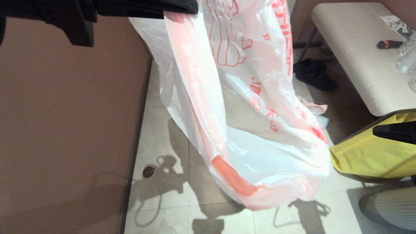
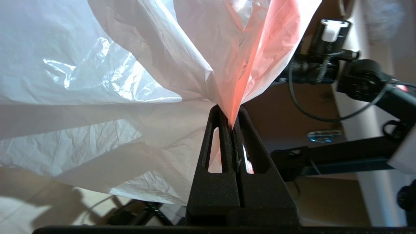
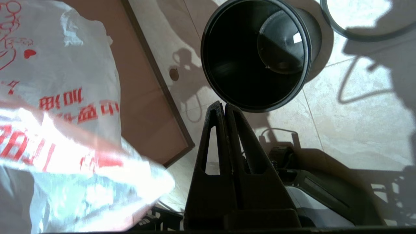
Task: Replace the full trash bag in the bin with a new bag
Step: Put the new garbage bag on the trash can
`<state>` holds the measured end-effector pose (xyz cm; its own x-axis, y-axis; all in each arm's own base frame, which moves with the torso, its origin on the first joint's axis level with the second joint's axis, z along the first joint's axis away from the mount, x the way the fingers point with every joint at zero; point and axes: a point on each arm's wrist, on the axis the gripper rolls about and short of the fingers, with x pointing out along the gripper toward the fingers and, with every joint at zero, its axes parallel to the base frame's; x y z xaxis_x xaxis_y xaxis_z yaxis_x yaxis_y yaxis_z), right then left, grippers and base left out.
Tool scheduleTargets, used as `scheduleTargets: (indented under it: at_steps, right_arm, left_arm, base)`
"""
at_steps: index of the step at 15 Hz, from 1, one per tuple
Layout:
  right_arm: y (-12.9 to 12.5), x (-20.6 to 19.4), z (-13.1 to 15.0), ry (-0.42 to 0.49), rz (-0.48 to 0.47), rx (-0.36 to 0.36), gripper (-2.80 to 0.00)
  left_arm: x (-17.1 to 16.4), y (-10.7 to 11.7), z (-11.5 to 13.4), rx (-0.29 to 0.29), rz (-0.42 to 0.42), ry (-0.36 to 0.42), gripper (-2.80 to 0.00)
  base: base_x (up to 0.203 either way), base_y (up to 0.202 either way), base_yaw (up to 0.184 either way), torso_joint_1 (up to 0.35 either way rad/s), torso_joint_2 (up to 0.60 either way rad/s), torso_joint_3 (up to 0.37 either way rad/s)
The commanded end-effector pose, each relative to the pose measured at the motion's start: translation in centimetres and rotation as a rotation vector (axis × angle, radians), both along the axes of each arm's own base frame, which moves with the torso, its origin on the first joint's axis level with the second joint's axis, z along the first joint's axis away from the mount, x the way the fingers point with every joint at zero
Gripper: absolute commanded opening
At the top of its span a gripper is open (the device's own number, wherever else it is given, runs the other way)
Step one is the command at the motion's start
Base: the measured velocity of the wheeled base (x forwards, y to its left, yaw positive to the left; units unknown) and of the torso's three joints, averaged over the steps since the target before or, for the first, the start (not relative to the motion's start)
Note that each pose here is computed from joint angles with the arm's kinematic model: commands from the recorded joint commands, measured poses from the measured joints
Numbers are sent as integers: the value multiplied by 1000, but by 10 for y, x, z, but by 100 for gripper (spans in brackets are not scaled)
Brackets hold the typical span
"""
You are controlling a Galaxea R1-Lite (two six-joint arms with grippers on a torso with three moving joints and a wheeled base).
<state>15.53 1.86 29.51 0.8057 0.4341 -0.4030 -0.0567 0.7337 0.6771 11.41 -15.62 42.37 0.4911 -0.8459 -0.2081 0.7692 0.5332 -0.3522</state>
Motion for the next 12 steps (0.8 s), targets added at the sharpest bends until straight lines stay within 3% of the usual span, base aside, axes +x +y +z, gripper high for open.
scheduleTargets:
  at_steps: [1,3,5,9,10,12]
  right_arm:
    - [0,11,-4,14,5,13,-280]
    - [1,9,-4,17,19,39,-280]
    - [-1,1,6,-32,4,67,-280]
    - [-7,-18,19,-133,-33,71,-280]
    - [-9,-19,19,-135,-46,69,-280]
    - [-12,-23,22,-158,-68,70,-280]
  left_arm:
    - [14,-13,-9,11,-31,61,-280]
    - [41,-22,-18,-17,-81,133,-280]
    - [58,-28,-14,-139,-164,187,-280]
    - [80,-21,-12,-263,-197,344,-280]
    - [87,-20,-14,-286,-229,413,-280]
    - [105,-25,-26,-275,-213,469,-280]
  base:
    - [0,0,0,0,0,0]
    - [0,0,0,0,0,0]
    - [0,0,0,0,0,0]
    - [0,0,0,0,0,0]
    - [0,0,0,0,0,0]
    - [0,0,0,0,0,0]
